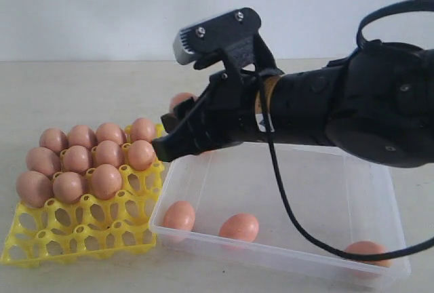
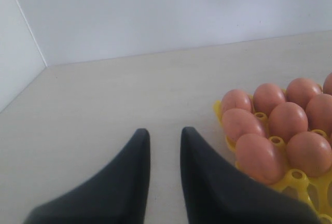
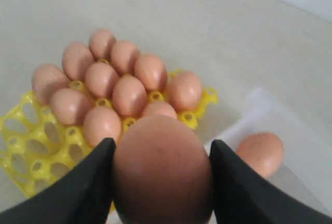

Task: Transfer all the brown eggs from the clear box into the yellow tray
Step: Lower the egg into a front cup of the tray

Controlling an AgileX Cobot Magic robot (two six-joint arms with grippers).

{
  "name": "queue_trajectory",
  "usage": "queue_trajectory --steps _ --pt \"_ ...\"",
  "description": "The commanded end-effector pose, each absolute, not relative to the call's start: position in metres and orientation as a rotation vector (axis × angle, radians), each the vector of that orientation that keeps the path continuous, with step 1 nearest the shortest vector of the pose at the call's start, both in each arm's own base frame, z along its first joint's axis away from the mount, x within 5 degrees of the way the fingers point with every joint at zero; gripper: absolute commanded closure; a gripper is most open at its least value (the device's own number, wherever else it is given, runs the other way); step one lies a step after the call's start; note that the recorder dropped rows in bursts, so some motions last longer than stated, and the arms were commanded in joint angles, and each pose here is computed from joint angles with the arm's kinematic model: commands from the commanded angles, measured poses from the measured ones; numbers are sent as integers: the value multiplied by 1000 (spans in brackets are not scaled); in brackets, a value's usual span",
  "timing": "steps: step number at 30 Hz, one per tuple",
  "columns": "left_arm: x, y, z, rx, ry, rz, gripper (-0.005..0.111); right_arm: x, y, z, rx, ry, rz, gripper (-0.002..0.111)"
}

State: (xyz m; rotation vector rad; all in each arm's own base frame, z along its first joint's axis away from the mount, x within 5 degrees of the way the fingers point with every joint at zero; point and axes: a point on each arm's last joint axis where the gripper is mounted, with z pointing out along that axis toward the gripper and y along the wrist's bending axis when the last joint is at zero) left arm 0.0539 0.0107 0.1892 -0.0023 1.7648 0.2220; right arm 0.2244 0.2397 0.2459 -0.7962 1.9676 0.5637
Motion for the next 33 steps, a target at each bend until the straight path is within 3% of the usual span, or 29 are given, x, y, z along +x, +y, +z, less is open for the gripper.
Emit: queue_trajectory --steps 1,12,26,33 --pt "54 11 188 -7 1765 220 85 234 257 243 -839 1911 589 107" --pt "54 11 188 -7 1765 220 85 255 293 194 -995 1885 560 107" --pt "54 11 188 -7 1765 220 85 254 319 195 -926 1845 717 107" --pt "54 11 188 -7 1765 220 85 255 320 173 -964 1900 676 107"
